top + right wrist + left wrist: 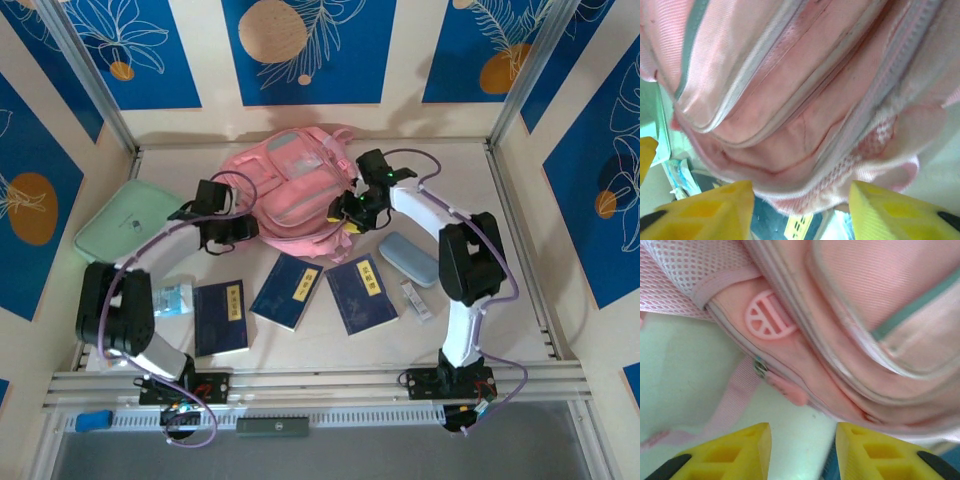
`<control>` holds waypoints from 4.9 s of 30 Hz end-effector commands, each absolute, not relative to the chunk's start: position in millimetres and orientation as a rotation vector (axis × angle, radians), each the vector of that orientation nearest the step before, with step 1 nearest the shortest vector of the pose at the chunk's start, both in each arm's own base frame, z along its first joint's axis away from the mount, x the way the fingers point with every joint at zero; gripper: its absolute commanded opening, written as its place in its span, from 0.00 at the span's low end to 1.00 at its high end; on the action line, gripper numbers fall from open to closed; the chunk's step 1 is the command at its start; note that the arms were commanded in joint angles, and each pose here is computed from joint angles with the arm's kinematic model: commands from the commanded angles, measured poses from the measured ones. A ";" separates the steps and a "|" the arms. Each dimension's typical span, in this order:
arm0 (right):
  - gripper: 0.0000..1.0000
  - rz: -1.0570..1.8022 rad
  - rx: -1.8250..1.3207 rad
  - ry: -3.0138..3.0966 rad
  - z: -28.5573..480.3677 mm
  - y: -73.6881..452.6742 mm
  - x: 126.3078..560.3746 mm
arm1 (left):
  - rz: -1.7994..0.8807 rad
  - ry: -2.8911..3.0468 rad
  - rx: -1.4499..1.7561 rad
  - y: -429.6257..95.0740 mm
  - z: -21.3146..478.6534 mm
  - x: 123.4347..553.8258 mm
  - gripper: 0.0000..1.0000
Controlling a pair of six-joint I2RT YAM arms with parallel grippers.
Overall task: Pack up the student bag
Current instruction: Unzip the student bag at the top-center of the table, then pick up the book from the bottom-center of the table, then pass the book.
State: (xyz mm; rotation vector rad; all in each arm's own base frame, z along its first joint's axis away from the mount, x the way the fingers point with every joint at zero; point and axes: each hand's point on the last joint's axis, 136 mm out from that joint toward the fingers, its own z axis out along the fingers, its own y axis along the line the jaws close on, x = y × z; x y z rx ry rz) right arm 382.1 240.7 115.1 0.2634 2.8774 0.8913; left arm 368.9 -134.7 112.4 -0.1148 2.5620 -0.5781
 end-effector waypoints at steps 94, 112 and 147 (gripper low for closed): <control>0.55 1.071 0.037 3.021 76.2 186.3 160.5 | -0.629 2.803 0.026 -353.6 9.2 211.2 0.35; 0.15 1.065 0.201 3.033 80.8 173.6 160.4 | -0.646 2.792 0.033 -356.1 16.8 212.6 0.38; 0.00 1.671 -0.187 2.281 325.3 226.6 211.1 | -1.522 2.072 0.005 -284.0 281.6 270.3 0.96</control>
